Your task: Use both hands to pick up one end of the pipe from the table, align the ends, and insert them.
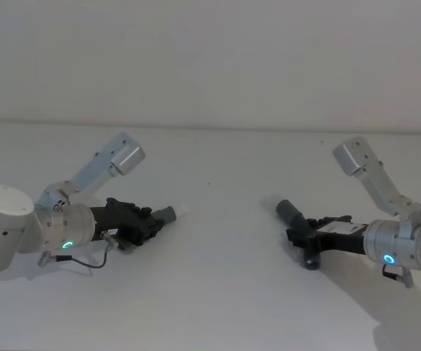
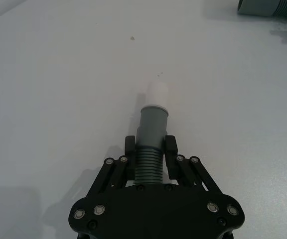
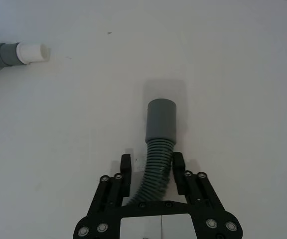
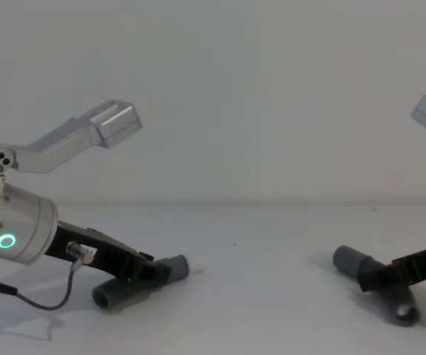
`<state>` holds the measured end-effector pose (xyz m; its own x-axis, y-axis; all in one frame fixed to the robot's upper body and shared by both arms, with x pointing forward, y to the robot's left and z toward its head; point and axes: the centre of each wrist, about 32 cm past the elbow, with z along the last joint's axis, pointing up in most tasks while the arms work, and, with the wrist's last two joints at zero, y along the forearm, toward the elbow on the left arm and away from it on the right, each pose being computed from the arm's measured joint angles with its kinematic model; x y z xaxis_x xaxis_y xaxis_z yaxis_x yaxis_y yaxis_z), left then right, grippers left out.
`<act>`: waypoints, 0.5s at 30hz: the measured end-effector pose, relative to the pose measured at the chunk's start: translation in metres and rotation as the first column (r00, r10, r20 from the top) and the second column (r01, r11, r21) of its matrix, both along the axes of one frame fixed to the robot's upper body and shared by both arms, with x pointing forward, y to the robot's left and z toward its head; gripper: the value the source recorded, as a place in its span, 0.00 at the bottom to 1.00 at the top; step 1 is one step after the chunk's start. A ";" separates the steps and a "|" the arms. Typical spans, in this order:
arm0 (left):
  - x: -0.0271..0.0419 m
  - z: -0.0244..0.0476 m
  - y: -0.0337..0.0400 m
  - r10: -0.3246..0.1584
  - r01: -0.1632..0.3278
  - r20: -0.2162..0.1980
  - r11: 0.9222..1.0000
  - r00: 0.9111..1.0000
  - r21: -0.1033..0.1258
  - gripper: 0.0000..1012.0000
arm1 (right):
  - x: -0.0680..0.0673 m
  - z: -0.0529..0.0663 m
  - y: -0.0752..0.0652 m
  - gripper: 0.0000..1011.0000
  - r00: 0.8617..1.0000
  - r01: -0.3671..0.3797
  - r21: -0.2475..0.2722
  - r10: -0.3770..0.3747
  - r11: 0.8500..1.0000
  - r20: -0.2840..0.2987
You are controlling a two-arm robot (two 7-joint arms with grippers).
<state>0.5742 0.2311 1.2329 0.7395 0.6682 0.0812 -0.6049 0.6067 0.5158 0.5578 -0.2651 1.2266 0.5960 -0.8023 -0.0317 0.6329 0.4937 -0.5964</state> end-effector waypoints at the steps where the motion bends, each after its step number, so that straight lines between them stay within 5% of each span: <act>1: 0.0000 0.0000 0.0000 0.000 0.000 0.000 1.000 1.000 0.000 0.33 | 0.000 0.000 0.000 0.49 1.000 0.000 0.000 0.000 1.000 0.000; 9: 0.0000 0.0000 0.0000 0.000 0.000 0.000 1.000 1.000 0.000 0.33 | 0.000 0.000 0.000 0.26 1.000 0.000 0.000 0.000 1.000 0.000; 15: 0.0000 0.0000 0.0000 0.000 0.000 0.000 1.000 1.000 0.000 0.33 | 0.000 0.000 0.000 0.26 1.000 0.000 0.000 0.000 1.000 0.000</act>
